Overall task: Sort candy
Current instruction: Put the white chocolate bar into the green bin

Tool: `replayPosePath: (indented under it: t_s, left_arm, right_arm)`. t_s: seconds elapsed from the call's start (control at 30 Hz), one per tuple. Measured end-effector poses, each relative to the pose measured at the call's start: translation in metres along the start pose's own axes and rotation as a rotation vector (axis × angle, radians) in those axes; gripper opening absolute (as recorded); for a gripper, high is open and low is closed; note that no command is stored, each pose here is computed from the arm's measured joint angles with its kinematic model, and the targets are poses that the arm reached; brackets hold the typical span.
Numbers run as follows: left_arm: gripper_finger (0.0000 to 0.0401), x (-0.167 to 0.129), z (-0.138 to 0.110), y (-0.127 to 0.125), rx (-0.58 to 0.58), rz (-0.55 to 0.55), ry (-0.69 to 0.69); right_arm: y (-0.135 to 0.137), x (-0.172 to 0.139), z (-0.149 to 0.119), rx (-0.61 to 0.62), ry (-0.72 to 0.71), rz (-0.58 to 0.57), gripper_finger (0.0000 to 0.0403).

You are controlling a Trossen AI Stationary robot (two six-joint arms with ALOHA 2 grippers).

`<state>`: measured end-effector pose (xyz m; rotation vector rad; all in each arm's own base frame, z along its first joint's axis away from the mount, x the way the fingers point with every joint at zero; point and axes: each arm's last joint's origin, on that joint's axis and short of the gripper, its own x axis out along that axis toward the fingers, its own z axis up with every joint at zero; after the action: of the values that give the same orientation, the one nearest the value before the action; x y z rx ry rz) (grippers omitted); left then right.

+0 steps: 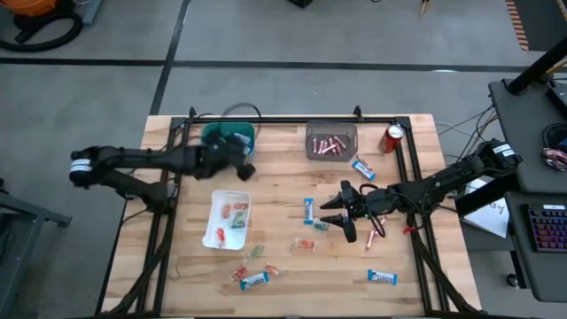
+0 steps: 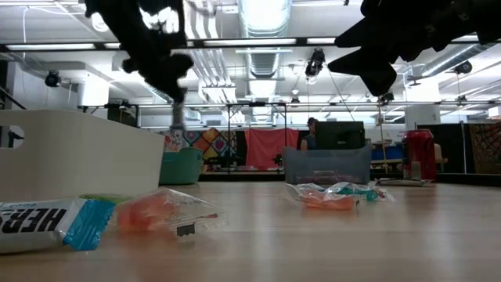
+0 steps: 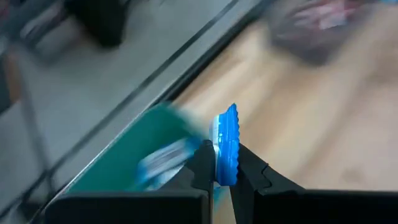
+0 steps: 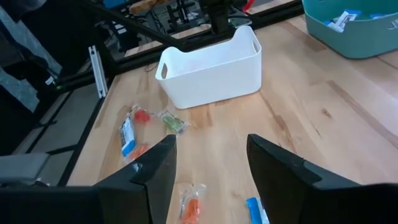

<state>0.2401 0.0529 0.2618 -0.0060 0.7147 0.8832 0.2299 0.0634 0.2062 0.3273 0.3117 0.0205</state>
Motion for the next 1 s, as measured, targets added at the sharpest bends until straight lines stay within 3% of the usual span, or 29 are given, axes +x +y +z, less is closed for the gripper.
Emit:
replayPosePath:
  t_s: [0.17, 0.43, 0.8, 1.0]
  left_arm:
    - [0.0005, 0.031, -0.006, 0.042, -0.109, 0.127, 0.130]
    - [0.0007, 0.076, -0.022, 0.076, -0.251, 0.031, 0.202]
    - [0.0032, 0.085, -0.029, 0.083, -0.288, 0.066, 0.235]
    - [0.0034, 0.084, -0.029, 0.082, -0.286, 0.063, 0.235]
  right_arm:
    - [0.000, 0.000, 0.000, 0.002, 0.000, 0.000, 0.0187]
    - [0.000, 0.000, 0.000, 0.004, 0.001, 0.000, 0.0187]
    - [0.000, 0.000, 0.000, 0.017, 0.002, 0.001, 0.0185]
    - [0.000, 0.000, 0.000, 0.152, 0.003, 0.000, 0.0184]
